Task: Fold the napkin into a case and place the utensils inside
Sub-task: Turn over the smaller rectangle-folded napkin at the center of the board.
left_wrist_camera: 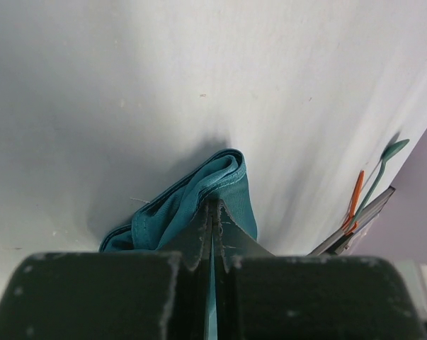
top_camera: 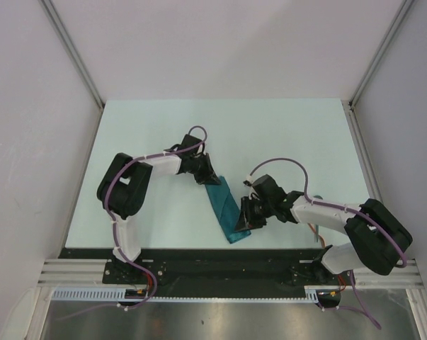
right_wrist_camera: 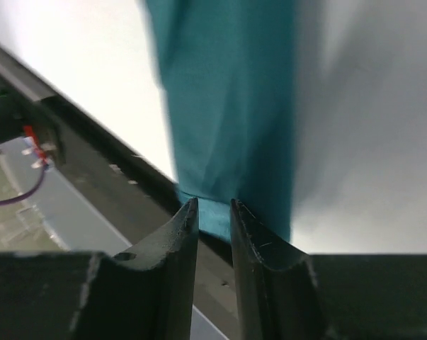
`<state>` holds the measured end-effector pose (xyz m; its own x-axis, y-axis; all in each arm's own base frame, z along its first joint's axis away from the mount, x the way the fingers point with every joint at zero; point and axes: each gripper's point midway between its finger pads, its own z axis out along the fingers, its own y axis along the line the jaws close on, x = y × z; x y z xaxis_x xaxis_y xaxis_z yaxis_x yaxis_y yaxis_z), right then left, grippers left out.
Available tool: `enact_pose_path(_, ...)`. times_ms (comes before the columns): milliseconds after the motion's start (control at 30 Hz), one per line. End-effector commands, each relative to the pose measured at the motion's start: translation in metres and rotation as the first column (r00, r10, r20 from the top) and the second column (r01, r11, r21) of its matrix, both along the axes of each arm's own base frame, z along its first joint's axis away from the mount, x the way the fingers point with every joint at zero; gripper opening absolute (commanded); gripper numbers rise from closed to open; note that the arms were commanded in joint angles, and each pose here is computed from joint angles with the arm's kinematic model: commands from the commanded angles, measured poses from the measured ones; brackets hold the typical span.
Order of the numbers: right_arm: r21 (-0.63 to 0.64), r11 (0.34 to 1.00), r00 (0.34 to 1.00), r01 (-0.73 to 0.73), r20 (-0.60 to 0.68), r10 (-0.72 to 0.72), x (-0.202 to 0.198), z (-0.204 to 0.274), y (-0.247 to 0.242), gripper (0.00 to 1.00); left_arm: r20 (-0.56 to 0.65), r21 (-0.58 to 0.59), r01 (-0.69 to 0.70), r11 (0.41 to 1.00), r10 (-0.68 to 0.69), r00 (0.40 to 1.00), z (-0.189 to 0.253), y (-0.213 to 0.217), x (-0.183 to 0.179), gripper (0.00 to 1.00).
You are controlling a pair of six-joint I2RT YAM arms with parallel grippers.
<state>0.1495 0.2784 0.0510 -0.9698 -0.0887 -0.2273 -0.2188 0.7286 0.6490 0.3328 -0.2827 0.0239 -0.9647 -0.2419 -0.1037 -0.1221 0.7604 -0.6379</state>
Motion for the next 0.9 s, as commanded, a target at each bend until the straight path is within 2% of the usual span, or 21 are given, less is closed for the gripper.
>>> enact_pose_path(0, -0.072, 0.996, 0.998, 0.052, 0.025, -0.051, 0.007, -0.015, -0.019, 0.29, 0.012, 0.037, -0.005, 0.999, 0.004, 1.000, -0.004, 0.000, 0.007, 0.00)
enact_pose_path(167, -0.079, 0.996, 0.998, 0.041, 0.042, -0.038, 0.009, -0.004, -0.012, 0.26, 0.044, 0.029, 0.005, 1.000, -0.006, 0.999, 0.010, -0.002, 0.012, 0.00)
enact_pose_path(367, -0.064, 0.995, 0.994, 0.080, 0.084, -0.074, 0.015, 0.020, -0.015, 0.32, 0.124, 0.021, 0.035, 0.999, -0.037, 0.992, 0.043, -0.004, 0.014, 0.04)
enact_pose_path(433, -0.060, 0.991, 0.989, 0.116, 0.096, -0.110, 0.024, 0.023, -0.023, 0.36, 0.143, 0.028, 0.047, 0.999, -0.050, 0.988, 0.054, -0.001, 0.010, 0.08)
enact_pose_path(533, -0.054, 0.990, 0.987, 0.128, 0.100, -0.123, 0.034, 0.023, -0.031, 0.44, 0.180, 0.059, 0.046, 0.997, -0.056, 0.982, 0.068, 0.010, 0.001, 0.19)
enact_pose_path(567, -0.050, 0.991, 0.987, 0.127, 0.101, -0.121, 0.036, 0.023, -0.032, 0.51, 0.181, 0.080, 0.040, 0.996, -0.054, 0.982, 0.068, 0.016, -0.002, 0.26)
enact_pose_path(667, -0.059, 0.992, 0.991, 0.109, 0.085, -0.104, 0.038, 0.014, -0.035, 0.56, 0.211, 0.114, 0.052, 0.992, -0.076, 0.975, 0.077, 0.029, -0.016, 0.37)
enact_pose_path(767, -0.062, 0.994, 0.994, 0.093, 0.065, -0.089, 0.035, 0.004, -0.033, 0.56, 0.207, 0.147, 0.059, 0.987, -0.089, 0.974, 0.073, 0.043, -0.030, 0.38)
enact_pose_path(867, -0.053, 0.993, 0.994, 0.105, 0.050, -0.102, 0.029, -0.003, -0.035, 0.55, 0.180, 0.165, 0.063, 0.984, -0.093, 0.979, 0.057, 0.052, -0.045, 0.34)
